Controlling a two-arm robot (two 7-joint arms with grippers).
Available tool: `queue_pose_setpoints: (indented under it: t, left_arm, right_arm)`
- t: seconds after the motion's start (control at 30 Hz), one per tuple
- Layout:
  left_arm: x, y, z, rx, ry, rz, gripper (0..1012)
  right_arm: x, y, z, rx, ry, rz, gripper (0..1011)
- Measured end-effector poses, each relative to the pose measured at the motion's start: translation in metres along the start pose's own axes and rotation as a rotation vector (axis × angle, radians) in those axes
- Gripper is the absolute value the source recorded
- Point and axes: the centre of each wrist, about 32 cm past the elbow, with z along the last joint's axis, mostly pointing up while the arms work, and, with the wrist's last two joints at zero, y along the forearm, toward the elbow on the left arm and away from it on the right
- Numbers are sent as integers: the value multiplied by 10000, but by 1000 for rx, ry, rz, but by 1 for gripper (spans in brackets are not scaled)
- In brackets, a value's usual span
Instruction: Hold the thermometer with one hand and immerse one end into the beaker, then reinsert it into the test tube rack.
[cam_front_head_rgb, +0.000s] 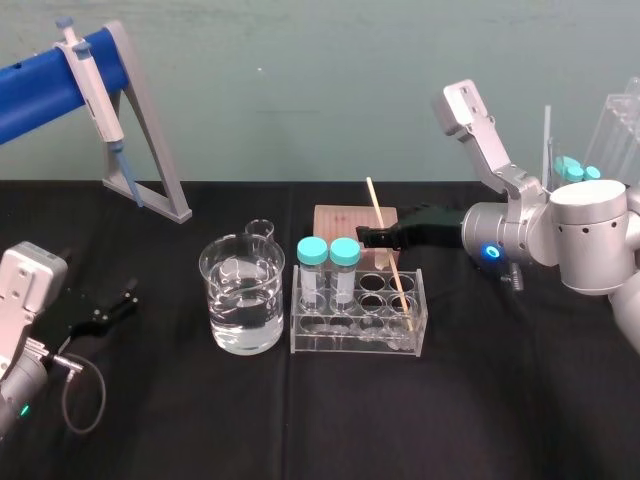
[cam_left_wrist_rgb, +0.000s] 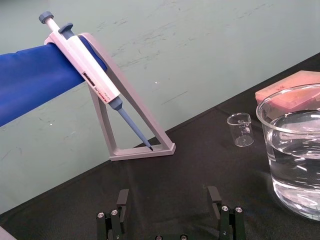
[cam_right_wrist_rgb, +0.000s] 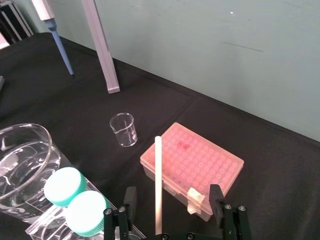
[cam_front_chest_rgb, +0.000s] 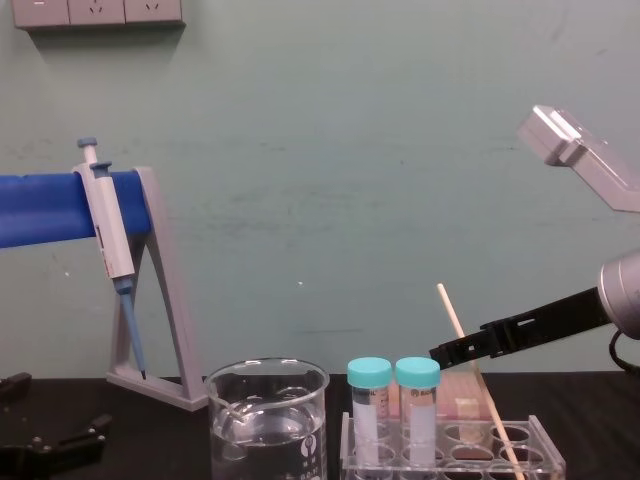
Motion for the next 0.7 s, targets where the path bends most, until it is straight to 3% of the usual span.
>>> queue_pose_setpoints:
  t: [0.23,0.47,0.57,0.7]
  left_arm:
    - [0,0,0,0,0,0,1004]
    - [0,0,0,0,0,0,1004]
    - [0,0,0,0,0,0,1004]
    - [0,0,0,0,0,0,1004]
  right_arm:
    - [-17,13,3,8,12,15,789]
    - [-41,28,-9,5,17,20,536]
    - [-60,37,-15,3,16,25,478]
    - [-80,51,-21,1,14,32,309]
